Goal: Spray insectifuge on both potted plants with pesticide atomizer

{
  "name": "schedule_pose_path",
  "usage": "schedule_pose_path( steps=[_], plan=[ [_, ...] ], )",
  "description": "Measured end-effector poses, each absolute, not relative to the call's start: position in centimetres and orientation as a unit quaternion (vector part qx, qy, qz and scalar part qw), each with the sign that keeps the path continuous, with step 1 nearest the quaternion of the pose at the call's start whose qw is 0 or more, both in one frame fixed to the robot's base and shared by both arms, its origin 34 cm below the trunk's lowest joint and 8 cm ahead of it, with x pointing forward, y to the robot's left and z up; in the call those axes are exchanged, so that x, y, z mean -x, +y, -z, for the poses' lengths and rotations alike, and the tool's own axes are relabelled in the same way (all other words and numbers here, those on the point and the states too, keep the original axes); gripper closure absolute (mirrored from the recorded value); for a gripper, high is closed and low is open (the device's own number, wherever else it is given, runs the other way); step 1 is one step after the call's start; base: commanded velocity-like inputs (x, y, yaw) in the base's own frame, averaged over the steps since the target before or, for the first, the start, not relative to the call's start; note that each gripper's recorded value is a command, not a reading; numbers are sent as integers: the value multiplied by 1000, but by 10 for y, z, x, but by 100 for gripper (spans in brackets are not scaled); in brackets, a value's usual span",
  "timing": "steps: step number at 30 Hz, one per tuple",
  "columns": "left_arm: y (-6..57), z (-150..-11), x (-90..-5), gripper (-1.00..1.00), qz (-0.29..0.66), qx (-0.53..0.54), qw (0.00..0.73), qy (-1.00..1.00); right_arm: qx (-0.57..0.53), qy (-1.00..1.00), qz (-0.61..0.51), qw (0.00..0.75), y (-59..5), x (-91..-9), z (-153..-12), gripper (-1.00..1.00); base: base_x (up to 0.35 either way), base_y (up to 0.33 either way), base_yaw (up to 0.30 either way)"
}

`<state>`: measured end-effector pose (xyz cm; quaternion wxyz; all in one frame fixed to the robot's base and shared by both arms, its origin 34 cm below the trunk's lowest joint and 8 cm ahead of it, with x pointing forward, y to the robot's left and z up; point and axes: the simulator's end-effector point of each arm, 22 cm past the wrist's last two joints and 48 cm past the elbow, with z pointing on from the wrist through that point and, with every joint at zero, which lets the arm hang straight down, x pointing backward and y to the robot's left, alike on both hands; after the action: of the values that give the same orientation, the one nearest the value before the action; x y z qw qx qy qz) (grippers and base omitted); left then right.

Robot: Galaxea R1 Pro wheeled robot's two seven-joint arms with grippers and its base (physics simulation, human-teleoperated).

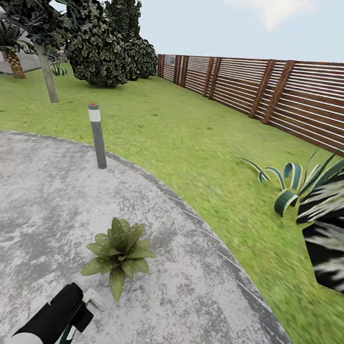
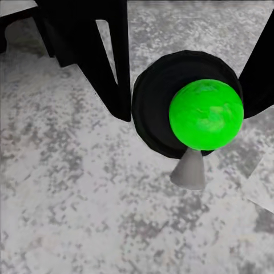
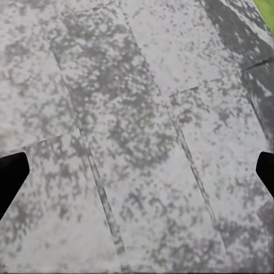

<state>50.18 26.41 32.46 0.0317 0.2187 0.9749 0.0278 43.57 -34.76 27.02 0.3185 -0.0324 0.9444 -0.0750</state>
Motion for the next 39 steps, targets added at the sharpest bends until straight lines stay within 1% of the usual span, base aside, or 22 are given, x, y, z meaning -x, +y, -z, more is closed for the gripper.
schedule_pose_path(
  steps=[7,26,31,33,34,35,36,37,39],
  plan=[
    [263,-325,-503,100,-28,-219,33,975,32,944,75,318,-347,-436,-270,-100,-335,130,0],
    [261,-328,-505,100,-26,-217,37,975,32,943,75,322,-347,-438,-273,-100,-279,223,0],
    [259,-330,-507,100,-22,-216,43,975,35,941,71,329,-344,-444,-276,-100,-92,77,0],
    [253,-330,-513,100,-11,-220,62,973,81,932,57,349,-326,-464,-284,-100,-6,5,0],
    [244,-330,-522,100,2,-230,87,969,157,909,32,386,-290,-496,-302,-100,-2,2,0],
    [239,-331,-527,100,9,-236,101,966,210,884,11,417,-259,-522,-321,-100,0,0,0],
    [235,-332,-532,100,17,-247,116,962,321,853,-52,408,-206,-536,-334,-100,0,0,0],
    [233,-332,-535,100,20,-260,125,957,358,840,-87,399,-186,-549,-345,-100,0,0,0],
    [230,-329,-534,100,39,-287,133,948,395,825,-126,383,-170,-561,-357,-100,0,0,0]
  ],
)
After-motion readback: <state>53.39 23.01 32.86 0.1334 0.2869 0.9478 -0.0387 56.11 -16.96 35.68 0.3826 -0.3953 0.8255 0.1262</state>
